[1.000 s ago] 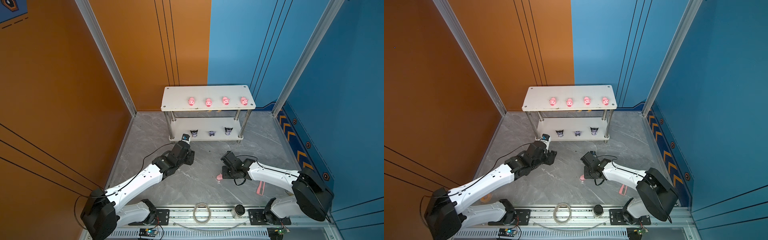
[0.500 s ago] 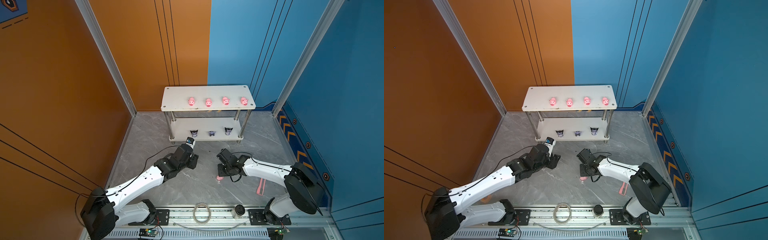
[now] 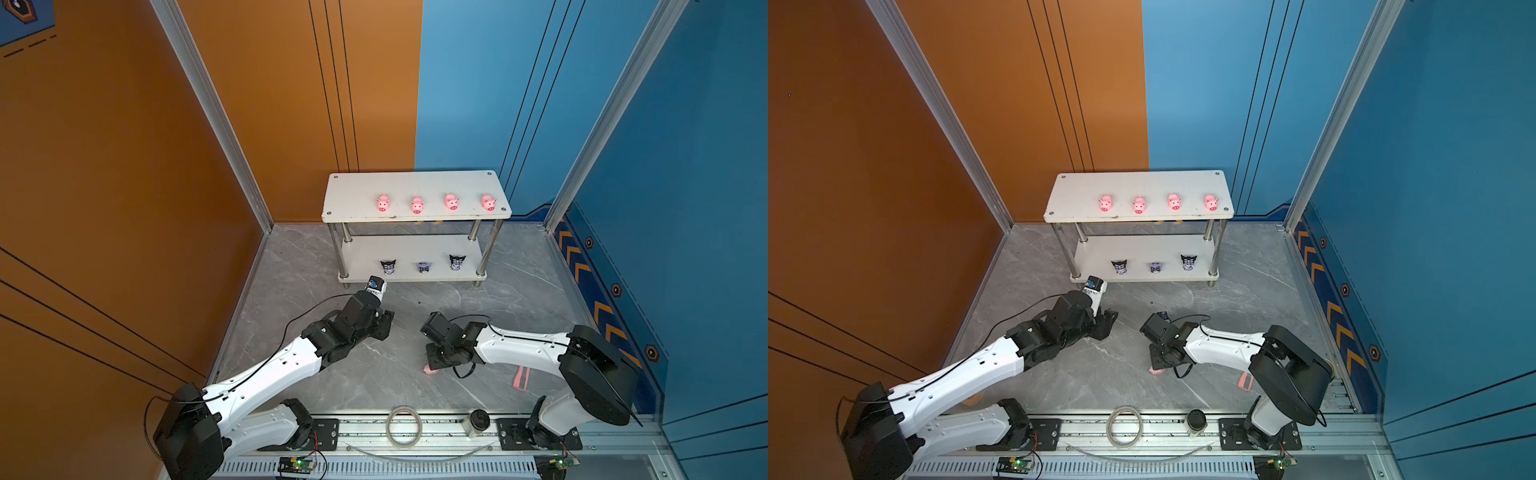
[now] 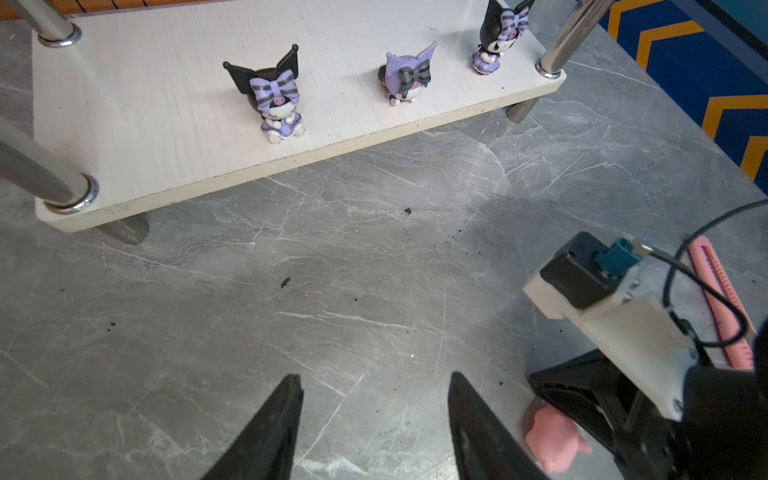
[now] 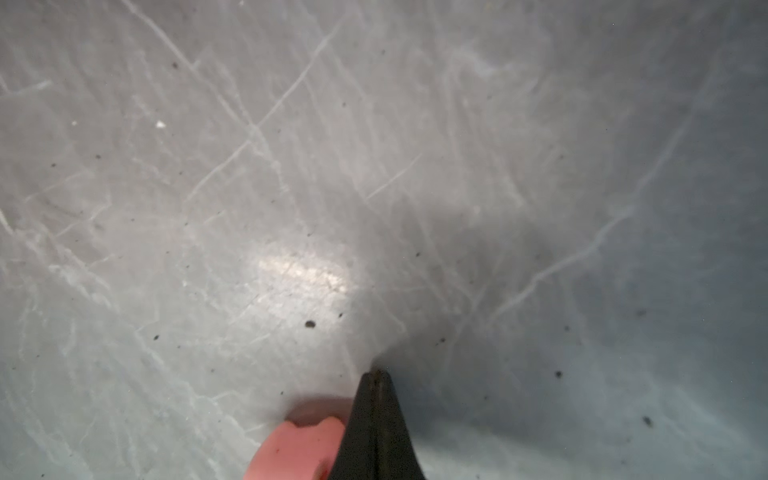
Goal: Place and organize the plastic toys onto the shelf
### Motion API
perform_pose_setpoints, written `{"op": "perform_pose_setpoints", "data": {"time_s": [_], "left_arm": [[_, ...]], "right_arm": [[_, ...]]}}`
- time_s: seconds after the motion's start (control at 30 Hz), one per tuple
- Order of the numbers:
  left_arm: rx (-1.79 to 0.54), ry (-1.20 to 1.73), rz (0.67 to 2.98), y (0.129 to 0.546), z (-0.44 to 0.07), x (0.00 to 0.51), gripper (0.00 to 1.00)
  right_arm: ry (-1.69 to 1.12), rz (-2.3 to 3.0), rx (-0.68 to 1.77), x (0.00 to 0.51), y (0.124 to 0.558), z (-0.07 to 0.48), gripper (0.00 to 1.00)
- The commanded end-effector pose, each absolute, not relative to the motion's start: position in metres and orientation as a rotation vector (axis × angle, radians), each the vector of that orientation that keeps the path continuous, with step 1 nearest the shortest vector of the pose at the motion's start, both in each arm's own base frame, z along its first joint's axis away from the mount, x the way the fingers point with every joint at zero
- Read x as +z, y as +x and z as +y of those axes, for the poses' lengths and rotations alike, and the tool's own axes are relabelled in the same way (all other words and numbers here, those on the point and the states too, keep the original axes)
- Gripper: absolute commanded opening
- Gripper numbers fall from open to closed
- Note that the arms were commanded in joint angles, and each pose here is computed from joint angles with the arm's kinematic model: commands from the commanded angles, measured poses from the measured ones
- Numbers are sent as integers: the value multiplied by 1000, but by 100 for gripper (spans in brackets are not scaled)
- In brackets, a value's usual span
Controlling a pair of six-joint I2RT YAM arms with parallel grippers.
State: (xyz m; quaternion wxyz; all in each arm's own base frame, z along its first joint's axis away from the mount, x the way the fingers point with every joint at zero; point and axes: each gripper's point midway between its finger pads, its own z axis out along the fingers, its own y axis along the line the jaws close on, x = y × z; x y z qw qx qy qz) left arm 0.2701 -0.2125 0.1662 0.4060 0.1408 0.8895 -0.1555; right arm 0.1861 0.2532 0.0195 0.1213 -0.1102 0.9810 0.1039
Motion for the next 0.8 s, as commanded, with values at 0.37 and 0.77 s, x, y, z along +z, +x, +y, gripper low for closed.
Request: {"op": "perform_pose_setpoints", "data": {"time_s": [0.37, 0.77], "left_arm": [[-379, 354, 2240, 266, -201, 166, 59], [-400, 322, 2239, 269, -200, 167, 59]], "right_arm": [[-630, 2933, 62, 40, 139, 220, 40], [-951, 2837, 8, 34, 144, 268, 69]]}}
